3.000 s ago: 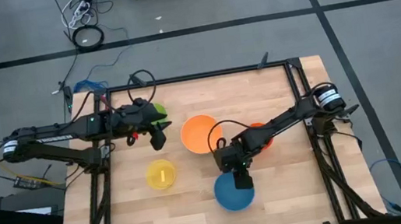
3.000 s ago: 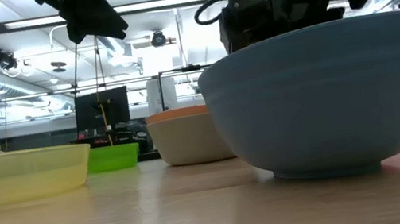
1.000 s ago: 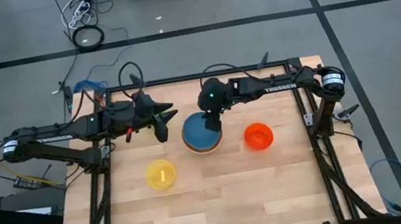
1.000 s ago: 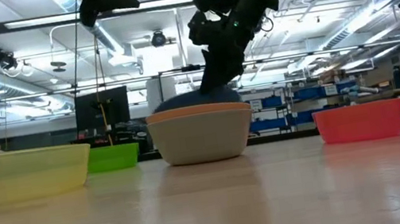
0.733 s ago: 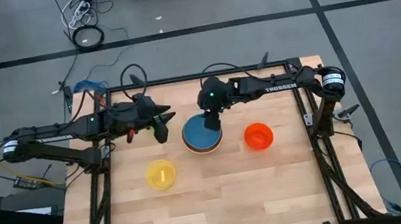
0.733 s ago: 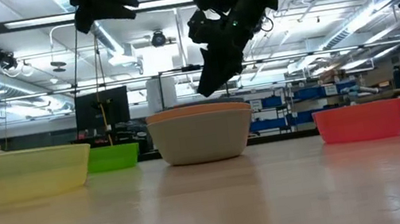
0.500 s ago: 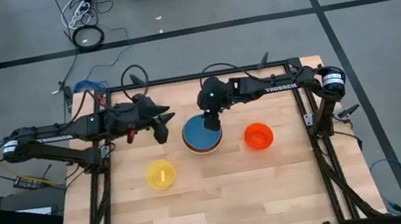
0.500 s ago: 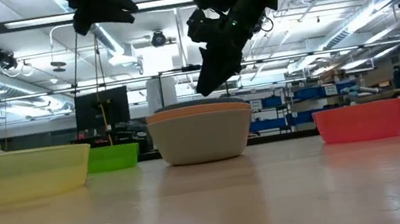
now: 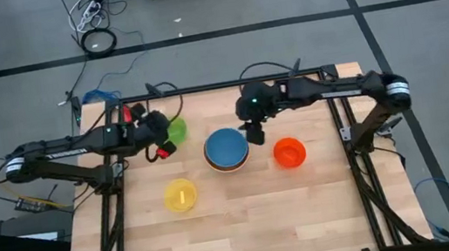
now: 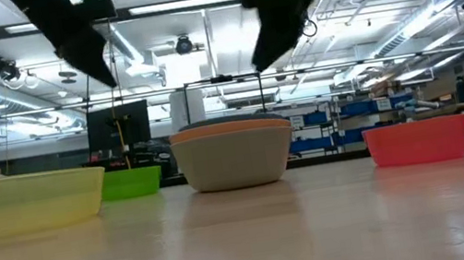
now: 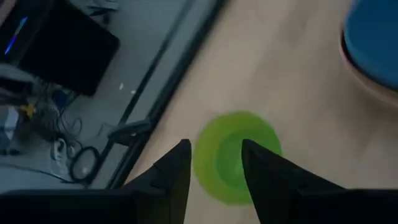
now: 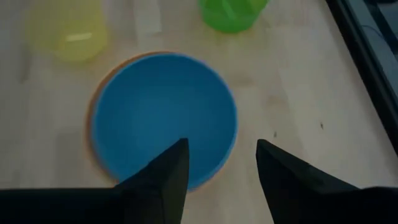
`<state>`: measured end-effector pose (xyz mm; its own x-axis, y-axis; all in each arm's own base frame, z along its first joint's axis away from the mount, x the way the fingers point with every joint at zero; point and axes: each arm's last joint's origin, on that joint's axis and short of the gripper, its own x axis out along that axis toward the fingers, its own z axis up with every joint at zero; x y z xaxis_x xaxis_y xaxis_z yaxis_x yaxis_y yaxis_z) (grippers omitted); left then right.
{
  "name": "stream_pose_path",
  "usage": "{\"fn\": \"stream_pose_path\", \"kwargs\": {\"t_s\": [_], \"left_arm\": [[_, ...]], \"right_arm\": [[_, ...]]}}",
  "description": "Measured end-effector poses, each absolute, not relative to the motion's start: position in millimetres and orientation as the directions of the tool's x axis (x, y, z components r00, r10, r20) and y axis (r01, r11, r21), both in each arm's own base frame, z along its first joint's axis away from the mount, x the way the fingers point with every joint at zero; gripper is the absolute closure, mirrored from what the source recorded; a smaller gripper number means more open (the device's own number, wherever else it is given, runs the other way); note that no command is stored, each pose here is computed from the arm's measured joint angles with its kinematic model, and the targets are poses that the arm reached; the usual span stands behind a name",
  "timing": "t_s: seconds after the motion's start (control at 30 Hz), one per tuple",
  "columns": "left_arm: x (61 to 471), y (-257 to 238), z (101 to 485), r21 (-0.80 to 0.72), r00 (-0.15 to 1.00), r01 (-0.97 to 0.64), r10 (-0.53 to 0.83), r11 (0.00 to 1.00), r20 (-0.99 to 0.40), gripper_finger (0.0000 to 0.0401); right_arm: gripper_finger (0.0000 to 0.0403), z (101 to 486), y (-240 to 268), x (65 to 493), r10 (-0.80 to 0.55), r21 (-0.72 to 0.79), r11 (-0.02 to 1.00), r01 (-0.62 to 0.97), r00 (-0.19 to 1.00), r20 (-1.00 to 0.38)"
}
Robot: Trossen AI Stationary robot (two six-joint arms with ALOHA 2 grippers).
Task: Nest bowls inside each other
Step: Stack the green bowl on top of the blue bowl
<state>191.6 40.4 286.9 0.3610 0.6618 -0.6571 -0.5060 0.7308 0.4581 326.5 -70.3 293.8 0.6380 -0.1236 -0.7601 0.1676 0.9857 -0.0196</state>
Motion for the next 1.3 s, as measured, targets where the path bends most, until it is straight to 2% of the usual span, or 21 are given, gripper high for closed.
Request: {"fn": "stream_pose_path", "kwargs": {"t_s": [0.1,0.2,0.37,0.47,0.63,1.1,1.2,1.3], "left_arm": [[198.5,43.6,277.5,0.490,0.356,-0.314,0.580,0.813,-0.733,0.0249],[206.4,45.4,264.4,0.454,0.353,-0.074,0.449,0.888,-0.821,0.0249],[213.7,59.8,238.3,0.408,0.234,0.077,0.381,0.910,-0.894,0.0249],[216.5,71.6,221.9,0.348,0.182,0.086,0.329,0.934,-0.927,0.0249],[217.9,94.8,197.5,0.320,0.094,0.020,0.317,0.947,-0.944,0.0249],[226.2,117.6,168.6,0.197,0.088,0.005,0.196,0.980,-0.977,0.0252],[229.2,118.7,167.0,0.167,0.126,0.001,0.165,0.986,-0.978,0.0286],[230.6,118.2,166.6,0.134,0.150,-0.005,0.133,0.991,-0.980,0.0362]], "right_arm": [[0.0229,311.6,-56.6,307.6,-0.106,-0.013,0.989,0.149,0.635,-0.765],[0.0229,326.0,-41.9,288.2,-0.112,-0.021,0.988,0.152,0.622,-0.775],[0.0229,341.2,-19.2,258.2,-0.169,-0.059,0.977,0.204,0.576,-0.800],[0.0229,346.5,-7.5,246.3,-0.201,-0.076,0.969,0.237,0.563,-0.802],[0.0229,350.8,9.2,237.5,-0.224,-0.088,0.962,0.257,0.569,-0.791],[0.0229,349.7,19.7,238.4,-0.277,-0.141,0.952,0.272,0.568,-0.775],[0.0229,349.7,19.4,238.4,-0.287,-0.151,0.949,0.275,0.567,-0.772],[0.0230,349.8,18.9,238.3,-0.303,-0.167,0.945,0.280,0.565,-0.767]]}}
